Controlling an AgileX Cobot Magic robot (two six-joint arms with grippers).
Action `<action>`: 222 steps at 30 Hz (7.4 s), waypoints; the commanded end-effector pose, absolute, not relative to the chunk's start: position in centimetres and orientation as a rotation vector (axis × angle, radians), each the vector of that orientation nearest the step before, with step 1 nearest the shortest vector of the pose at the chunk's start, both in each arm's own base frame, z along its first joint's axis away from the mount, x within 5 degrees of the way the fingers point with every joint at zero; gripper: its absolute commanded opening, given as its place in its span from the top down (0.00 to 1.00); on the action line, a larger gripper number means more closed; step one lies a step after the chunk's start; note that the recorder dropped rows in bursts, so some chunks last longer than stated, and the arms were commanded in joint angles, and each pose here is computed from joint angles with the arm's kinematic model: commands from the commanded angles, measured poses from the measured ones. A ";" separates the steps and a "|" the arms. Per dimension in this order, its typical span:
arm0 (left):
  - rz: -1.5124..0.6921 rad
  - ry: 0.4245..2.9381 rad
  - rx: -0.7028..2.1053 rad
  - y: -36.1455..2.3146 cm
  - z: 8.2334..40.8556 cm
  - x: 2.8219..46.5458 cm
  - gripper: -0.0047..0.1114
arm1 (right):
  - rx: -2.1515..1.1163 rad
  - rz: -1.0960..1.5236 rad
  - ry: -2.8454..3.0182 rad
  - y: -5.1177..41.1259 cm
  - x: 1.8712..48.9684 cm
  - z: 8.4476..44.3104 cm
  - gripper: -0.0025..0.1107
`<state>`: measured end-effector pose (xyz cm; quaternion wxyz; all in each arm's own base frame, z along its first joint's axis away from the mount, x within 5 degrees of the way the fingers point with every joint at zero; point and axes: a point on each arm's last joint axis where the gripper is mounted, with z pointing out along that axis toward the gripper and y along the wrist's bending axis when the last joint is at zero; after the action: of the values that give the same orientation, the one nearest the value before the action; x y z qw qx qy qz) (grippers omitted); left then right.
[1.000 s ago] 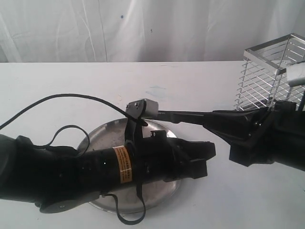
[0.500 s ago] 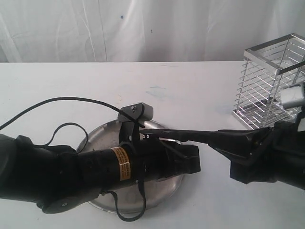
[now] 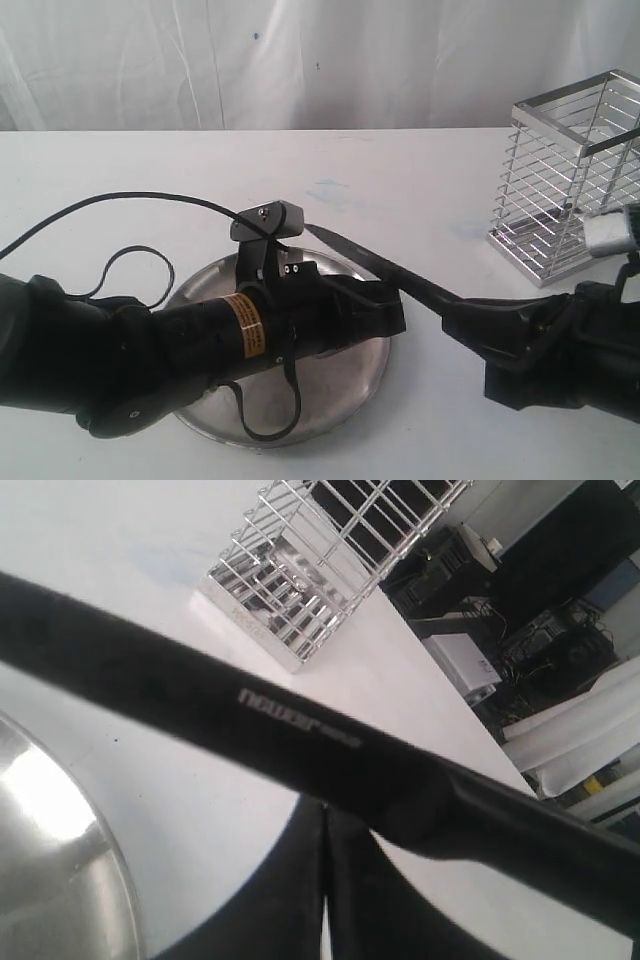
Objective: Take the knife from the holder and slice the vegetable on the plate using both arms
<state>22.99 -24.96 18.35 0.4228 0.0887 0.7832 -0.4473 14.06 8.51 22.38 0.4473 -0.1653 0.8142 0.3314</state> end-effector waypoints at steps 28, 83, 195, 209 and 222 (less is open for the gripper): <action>-1.132 1.935 0.468 -25.6 18.5 22.0 0.96 | -0.486 1.011 2.213 10.5 16.6 18.7 0.98; -0.168 2.564 0.894 -13.6 20.9 27.1 0.96 | -0.465 0.860 2.360 13.1 19.4 20.4 0.98; -0.942 2.148 0.669 -14.4 16.6 36.0 0.96 | -0.481 0.501 2.925 24.9 24.1 15.7 0.98; -0.986 2.131 0.655 -14.6 16.8 35.9 0.96 | -0.451 0.498 2.950 24.8 23.9 15.7 0.98; -0.984 2.156 0.658 -14.6 15.8 36.0 0.96 | -0.452 0.498 2.952 24.8 23.9 15.7 0.98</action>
<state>36.02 -14.42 16.42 0.3421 0.2519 0.8272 -0.3678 23.86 24.69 15.47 0.0536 -0.1473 0.9740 0.1633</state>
